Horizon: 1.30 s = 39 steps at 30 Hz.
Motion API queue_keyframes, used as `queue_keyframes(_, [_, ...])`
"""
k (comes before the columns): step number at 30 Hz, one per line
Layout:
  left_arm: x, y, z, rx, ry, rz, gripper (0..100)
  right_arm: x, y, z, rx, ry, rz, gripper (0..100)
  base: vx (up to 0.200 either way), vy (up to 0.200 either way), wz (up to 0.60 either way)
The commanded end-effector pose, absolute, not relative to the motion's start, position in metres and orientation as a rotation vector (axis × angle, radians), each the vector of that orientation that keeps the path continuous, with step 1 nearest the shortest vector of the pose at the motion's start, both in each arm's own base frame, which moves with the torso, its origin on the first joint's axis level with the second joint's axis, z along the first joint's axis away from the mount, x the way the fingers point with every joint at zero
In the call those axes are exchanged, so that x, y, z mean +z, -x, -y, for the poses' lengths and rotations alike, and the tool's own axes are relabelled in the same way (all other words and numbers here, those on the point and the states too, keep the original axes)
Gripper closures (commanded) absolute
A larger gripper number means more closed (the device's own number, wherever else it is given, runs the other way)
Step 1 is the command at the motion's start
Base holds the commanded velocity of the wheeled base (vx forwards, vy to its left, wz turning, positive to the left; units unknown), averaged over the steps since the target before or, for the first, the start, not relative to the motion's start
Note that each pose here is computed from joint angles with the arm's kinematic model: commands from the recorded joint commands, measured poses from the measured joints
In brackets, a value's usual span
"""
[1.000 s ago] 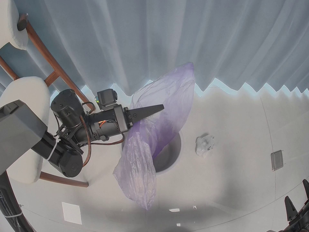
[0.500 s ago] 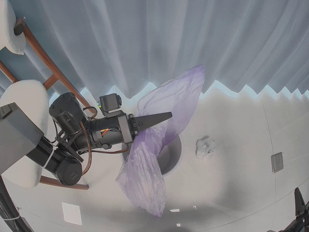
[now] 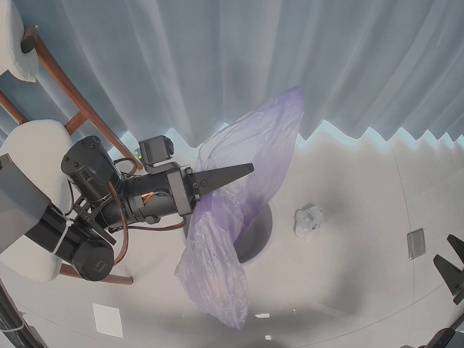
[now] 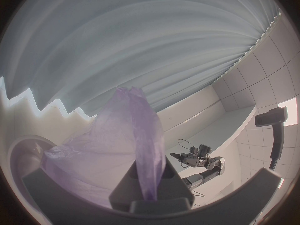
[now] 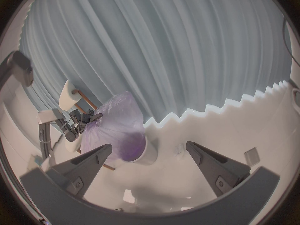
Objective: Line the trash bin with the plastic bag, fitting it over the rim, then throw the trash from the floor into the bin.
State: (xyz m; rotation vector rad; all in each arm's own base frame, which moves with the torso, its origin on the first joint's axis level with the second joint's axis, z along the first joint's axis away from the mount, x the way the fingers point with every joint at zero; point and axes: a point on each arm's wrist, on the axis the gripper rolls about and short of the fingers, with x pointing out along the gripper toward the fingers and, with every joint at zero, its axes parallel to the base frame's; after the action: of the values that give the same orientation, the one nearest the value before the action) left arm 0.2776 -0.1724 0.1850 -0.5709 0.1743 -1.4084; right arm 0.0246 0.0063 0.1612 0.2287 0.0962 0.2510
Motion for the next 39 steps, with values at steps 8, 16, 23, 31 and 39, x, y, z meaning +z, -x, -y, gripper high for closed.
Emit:
queue_keyframes(8, [0.189, -0.257, 0.161, -1.393, 0.572, -0.184, 100, 0.173, -0.110, -0.026, 0.294, -0.296, -0.444, 0, 0.000, 0.000, 0.00])
queue_keyframes(16, [0.187, -0.252, 0.158, -1.388, 0.566, -0.188, 100, 0.155, -0.159, -0.036, 0.301, -0.303, -0.539, 0, 0.000, 0.000, 0.00])
queue_keyframes(23, [0.176, -0.255, 0.159, -1.309, 0.485, -0.189, 100, 0.145, -0.200, -0.044, 0.294, -0.348, -0.504, 0, 0.000, 0.000, 0.00])
queue_keyframes(31, [0.173, -0.257, 0.158, -1.225, 0.480, -0.193, 100, 0.145, -0.235, -0.046, 0.266, -0.354, -0.501, 0, 0.000, 0.000, 0.00])
queue_keyframes(39, [0.171, -0.257, 0.158, -1.181, 0.488, -0.195, 100, 0.133, -0.291, -0.039, 0.218, -0.350, -0.487, 0, 0.000, 0.000, 0.00])
